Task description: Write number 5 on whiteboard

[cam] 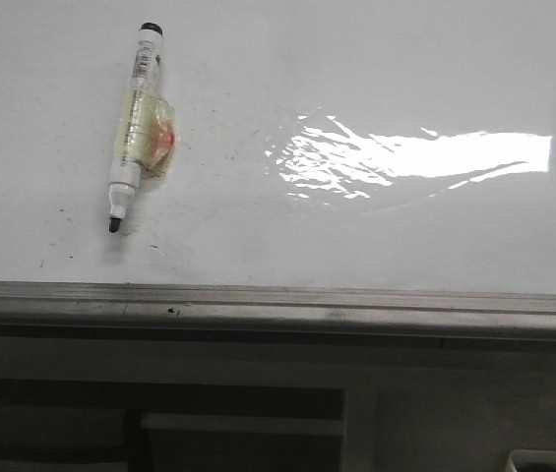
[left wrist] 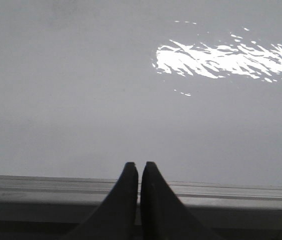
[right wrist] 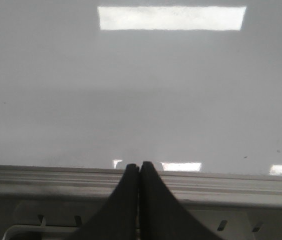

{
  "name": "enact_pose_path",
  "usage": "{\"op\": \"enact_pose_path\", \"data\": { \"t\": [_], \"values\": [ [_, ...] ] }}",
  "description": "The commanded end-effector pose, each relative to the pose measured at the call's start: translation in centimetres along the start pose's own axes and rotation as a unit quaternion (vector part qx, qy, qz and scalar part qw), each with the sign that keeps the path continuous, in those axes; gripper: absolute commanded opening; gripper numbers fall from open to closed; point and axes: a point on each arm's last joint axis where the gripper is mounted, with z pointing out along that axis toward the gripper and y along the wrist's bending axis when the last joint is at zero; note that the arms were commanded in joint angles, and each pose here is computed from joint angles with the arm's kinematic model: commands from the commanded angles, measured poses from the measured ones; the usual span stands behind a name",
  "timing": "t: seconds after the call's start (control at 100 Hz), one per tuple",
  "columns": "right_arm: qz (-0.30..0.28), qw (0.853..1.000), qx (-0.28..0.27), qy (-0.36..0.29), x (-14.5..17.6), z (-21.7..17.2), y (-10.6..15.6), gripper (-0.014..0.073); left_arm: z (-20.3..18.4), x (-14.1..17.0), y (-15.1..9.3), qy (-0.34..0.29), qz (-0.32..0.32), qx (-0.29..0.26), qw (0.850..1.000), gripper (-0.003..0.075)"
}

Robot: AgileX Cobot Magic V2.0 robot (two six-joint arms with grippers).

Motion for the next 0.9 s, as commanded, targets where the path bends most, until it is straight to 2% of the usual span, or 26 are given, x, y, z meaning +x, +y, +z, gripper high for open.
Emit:
{"op": "enact_pose_path", "data": {
  "t": [0.0, 0.72, 0.76, 0.89],
  "values": [
    [-0.007, 1.000, 0.003, -0.007, 0.5, 0.1, 0.0, -0.0043, -0.1, -0.1, 0.0, -0.041, -0.008, 0.002, 0.999, -0.0020],
    [-0.008, 1.000, 0.003, -0.007, 0.5, 0.1, 0.0, -0.0043, -0.1, -0.1, 0.0, -0.041, -0.008, 0.002, 0.999, -0.0020],
    [-0.020, 1.000, 0.007, -0.010, 0.4, 0.1, -0.1, -0.0043, -0.1, -0.1, 0.0, -0.041, -0.008, 0.002, 0.999, -0.0020],
    [-0.124, 0.990, 0.026, -0.061, -0.5, 0.0, -0.3, -0.0043, -0.1, -0.1, 0.0, -0.041, -0.011, 0.002, 0.999, -0.0020]
  ]
}}
